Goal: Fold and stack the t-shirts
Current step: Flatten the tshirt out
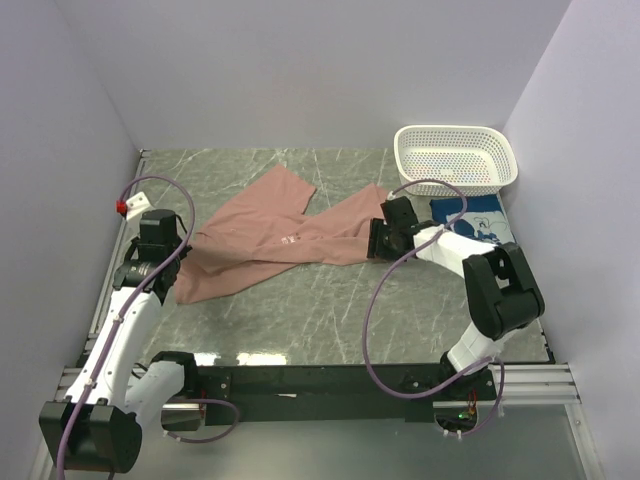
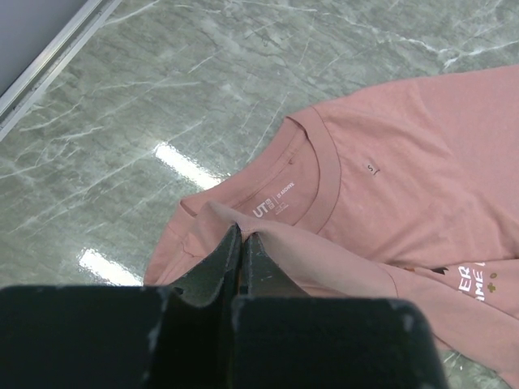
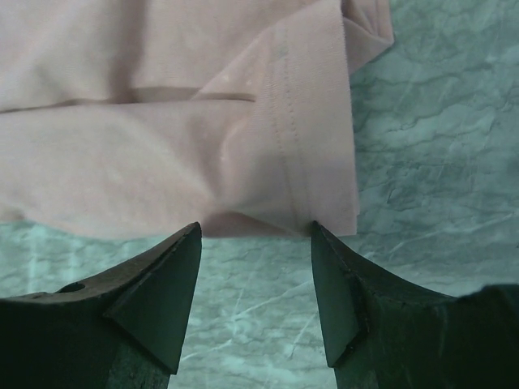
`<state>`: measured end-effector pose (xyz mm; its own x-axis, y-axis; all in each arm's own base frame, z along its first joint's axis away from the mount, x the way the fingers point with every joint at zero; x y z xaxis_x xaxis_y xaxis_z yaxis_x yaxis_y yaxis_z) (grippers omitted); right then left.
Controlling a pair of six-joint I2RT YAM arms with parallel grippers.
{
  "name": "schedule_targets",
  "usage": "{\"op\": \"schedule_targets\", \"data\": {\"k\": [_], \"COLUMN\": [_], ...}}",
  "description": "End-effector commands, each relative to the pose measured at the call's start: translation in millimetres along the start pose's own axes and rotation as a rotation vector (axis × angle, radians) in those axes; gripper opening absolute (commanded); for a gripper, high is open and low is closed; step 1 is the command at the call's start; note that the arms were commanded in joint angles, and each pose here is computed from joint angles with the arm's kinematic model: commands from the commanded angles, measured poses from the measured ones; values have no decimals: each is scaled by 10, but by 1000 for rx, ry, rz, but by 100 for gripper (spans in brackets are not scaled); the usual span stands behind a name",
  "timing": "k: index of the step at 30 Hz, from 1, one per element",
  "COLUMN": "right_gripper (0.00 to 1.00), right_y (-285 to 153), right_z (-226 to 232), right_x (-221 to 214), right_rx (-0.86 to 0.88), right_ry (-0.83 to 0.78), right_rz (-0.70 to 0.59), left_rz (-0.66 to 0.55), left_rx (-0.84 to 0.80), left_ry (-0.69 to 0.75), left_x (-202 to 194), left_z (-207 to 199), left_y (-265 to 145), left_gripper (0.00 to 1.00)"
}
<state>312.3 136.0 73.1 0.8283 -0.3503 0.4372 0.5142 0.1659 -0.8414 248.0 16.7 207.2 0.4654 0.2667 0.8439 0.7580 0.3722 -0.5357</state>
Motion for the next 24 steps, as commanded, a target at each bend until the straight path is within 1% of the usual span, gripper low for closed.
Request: {"op": "schedule_targets", "data": {"k": [1, 9, 12, 14, 15, 16, 18, 19, 23, 24], "right_gripper": [64, 62, 60, 55, 52, 36, 14, 1, 0, 0], "right_y": [98, 274, 371, 408, 411, 446, 397, 353, -34, -232], "right_z": [22, 239, 323, 349, 363, 351, 322, 312, 166, 83], "right_x": [81, 161, 206, 203, 222, 200, 191, 178, 83, 3], "right_rx": [-38, -107, -150, -173, -182, -195, -209, -212, -244, -260], "right_ry": [-12, -63, -77, -89, -92, -99, -107, -114, -149, -160], "right_rz": [-27, -37, -46, -48, -48, -40, -21, -14, 32, 70], "left_rz": [-32, -31, -23, -24, -24, -24, -22, -23, -48, -53], "left_rx": [12, 10, 11, 10, 7, 7, 10, 13, 50, 61], "left_ry": [-6, -12, -14, -15, -15, -16, -16, -17, -34, -38], "left_x": [89, 106, 98, 98, 102, 99, 95, 95, 177, 209], "left_z": [12, 18, 24, 29, 24, 28, 35, 42, 108, 128], "left_y": [20, 41, 58, 59, 57, 56, 57, 51, -30, -62], "left_gripper": [1, 1, 1, 1, 1, 1, 1, 0, 1, 1]}}
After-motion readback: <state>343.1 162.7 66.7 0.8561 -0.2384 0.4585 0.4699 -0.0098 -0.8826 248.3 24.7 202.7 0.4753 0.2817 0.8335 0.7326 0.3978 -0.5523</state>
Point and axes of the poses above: each gripper's point midway between its finger pads, its own y axis out along the fingers, its own z axis along the line the jaws close on, x = y × z, the point moved 5 cm from there along -y, back along the fingers, and after that the axes turned 13 degrees about y, right-handed, at the moved point
